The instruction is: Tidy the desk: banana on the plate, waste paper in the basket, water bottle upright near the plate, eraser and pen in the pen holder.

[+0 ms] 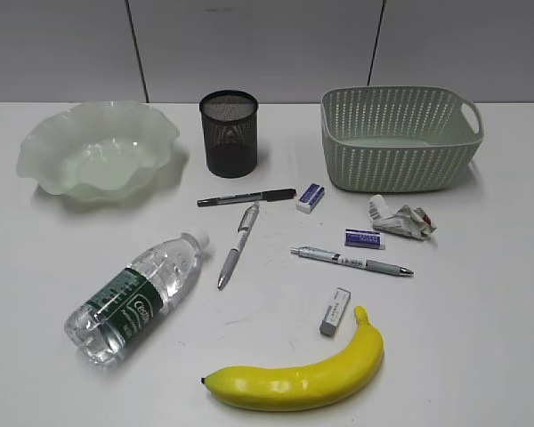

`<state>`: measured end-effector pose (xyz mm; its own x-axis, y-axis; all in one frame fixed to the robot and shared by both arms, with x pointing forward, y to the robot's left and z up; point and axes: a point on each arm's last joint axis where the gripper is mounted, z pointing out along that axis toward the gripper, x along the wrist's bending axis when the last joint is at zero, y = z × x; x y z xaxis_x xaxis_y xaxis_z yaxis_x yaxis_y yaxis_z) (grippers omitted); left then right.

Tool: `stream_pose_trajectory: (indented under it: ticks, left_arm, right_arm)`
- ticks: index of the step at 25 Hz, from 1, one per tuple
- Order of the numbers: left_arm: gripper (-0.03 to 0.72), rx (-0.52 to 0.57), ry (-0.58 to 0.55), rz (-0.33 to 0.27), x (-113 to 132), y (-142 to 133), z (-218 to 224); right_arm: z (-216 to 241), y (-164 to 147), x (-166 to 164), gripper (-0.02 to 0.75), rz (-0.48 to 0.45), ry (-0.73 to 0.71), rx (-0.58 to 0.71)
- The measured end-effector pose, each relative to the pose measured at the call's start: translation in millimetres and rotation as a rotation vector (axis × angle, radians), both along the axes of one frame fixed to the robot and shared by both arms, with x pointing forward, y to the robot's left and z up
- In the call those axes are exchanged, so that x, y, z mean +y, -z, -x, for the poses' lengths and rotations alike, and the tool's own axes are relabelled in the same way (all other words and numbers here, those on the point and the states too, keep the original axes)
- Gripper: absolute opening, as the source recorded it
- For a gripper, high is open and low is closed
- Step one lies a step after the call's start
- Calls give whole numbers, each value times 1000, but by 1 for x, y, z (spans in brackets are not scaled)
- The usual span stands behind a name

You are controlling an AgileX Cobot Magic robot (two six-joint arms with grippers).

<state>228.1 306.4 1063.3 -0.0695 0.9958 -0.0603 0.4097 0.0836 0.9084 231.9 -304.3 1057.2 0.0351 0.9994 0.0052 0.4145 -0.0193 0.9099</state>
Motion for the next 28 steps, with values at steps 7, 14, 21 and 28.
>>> stream_pose_trajectory:
  ticks: [7,14,21,28]
  left_arm:
    - [239,0,0,0,0,0,0]
    - [238,0,0,0,0,0,0]
    - [238,0,0,0,0,0,0]
    - [238,0,0,0,0,0,0]
  right_arm:
    - [0,0,0,252,0,0,0]
    - [0,0,0,251,0,0,0]
    - [0,0,0,252,0,0,0]
    - [0,0,0,252,0,0,0]
